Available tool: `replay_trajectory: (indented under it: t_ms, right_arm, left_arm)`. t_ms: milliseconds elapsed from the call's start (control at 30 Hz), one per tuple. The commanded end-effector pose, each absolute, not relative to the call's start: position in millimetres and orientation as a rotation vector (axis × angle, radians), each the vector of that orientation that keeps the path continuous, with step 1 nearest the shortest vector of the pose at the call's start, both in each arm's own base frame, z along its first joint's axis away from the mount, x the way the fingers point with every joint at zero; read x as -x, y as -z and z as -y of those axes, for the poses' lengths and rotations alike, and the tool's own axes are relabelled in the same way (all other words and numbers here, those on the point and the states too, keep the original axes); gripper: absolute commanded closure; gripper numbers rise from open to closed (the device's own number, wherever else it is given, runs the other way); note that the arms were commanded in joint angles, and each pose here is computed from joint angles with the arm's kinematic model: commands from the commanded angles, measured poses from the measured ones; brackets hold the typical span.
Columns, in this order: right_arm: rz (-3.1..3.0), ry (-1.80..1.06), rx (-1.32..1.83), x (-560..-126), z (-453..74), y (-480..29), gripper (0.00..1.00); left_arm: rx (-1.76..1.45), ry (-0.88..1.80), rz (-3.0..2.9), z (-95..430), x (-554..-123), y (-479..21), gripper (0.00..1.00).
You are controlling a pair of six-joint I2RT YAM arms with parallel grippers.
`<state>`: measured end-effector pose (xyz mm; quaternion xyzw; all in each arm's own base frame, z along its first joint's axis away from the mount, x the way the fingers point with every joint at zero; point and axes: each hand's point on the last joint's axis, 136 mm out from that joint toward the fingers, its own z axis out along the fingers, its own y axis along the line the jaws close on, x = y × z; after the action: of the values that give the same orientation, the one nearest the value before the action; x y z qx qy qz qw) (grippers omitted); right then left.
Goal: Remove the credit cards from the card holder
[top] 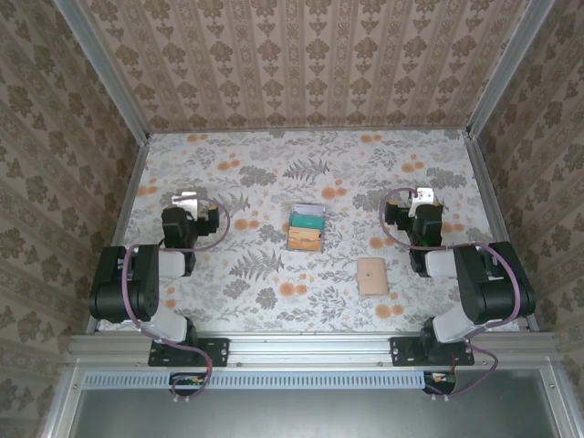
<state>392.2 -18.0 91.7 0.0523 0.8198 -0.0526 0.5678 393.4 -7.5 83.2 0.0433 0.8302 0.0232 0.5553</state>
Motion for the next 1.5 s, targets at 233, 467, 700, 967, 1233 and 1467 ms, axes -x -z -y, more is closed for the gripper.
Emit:
replay_trajectory:
  t_ms: [233, 467, 700, 967, 1233, 1467]
  right_arm:
    - [-1.902, 0.096, -0.134, -397, 16, -99, 0.00]
    - [-1.901, 0.096, -0.134, -397, 16, -99, 0.00]
    - [-1.902, 0.096, -0.134, -397, 16, -100, 0.00]
    - [-1.919, 0.153, -0.224, -387, 28, -137, 0.00]
    - [-1.864, -0.024, -0.544, -357, 36, -199, 0.00]
    - [-1.856, -0.285, -0.659, -327, 15, -224, 0.00]
  left_arm:
    - [-0.119, -0.049, -1.931, 9, -400, -95, 0.00]
    - [-0.114, -0.036, -1.935, 7, -399, -93, 0.00]
    - [-0.111, -0.033, -1.934, 7, -400, -94, 0.00]
    - [0.149, -0.191, -1.968, -31, -391, -147, 0.00]
    - [0.784, -0.041, -2.009, -56, -345, -210, 0.00]
    - [0.685, 0.312, -1.976, -2, -329, -226, 0.00]
